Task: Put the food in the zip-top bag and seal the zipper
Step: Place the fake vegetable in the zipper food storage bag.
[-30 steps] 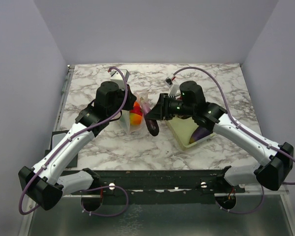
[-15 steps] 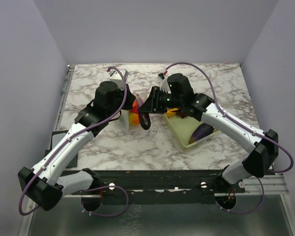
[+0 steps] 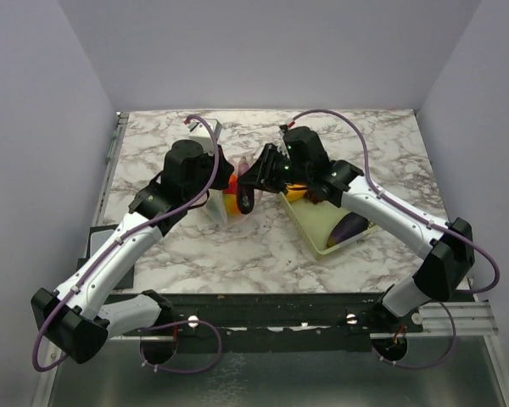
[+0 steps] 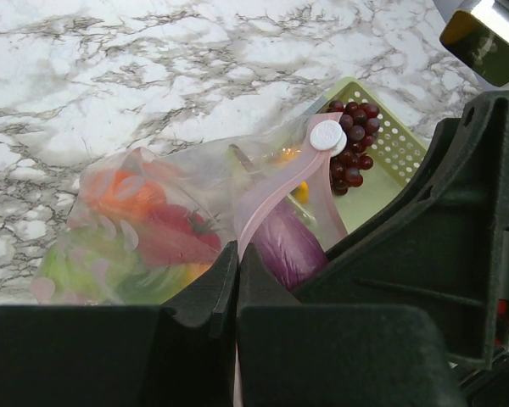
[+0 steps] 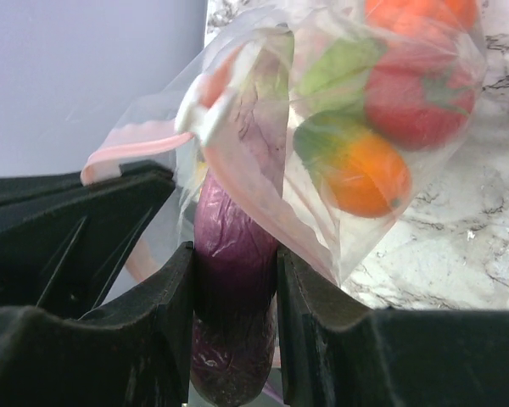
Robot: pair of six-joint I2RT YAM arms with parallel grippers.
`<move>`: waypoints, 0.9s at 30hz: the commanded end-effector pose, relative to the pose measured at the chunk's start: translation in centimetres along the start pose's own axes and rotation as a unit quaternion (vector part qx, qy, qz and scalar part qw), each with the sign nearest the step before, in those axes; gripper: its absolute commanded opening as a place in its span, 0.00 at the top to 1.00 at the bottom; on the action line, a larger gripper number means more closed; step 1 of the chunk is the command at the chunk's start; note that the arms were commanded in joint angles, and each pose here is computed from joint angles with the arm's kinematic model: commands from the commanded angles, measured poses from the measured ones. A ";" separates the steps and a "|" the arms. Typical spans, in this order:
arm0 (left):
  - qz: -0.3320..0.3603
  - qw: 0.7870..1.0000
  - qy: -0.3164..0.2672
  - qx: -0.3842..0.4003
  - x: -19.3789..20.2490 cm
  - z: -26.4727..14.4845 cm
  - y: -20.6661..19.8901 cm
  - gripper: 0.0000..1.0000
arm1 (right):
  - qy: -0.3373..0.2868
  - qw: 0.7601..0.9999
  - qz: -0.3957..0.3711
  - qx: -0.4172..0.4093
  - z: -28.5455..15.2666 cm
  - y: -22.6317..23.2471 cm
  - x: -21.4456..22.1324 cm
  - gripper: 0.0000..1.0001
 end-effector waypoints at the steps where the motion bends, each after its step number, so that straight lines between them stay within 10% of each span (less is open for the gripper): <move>1: -0.002 1.000 -0.006 0.024 -0.3 -0.4 -0.5 1.00 | -0.060 0.997 0.039 0.026 0.3 -0.2 -0.9 0.80; 16: -0.007 1.000 -0.005 0.026 -0.2 -0.3 -0.6 1.00 | -0.133 0.982 0.072 0.114 3.4 -1.8 -1.5 0.77; 27: -0.008 1.000 -0.006 0.027 -0.2 -0.3 -0.6 1.00 | -0.152 0.980 0.056 0.115 4.5 -0.9 -2.0 0.40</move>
Point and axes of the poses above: each gripper's point midway between its finger pads, its own z axis out along the fingers, its own y axis along the line the jaws close on, x = y × z, the point moved 8 cm from there along -z, back along the fingers, and after that the axes turned 11 degrees about -z, right-handed, at the moved point
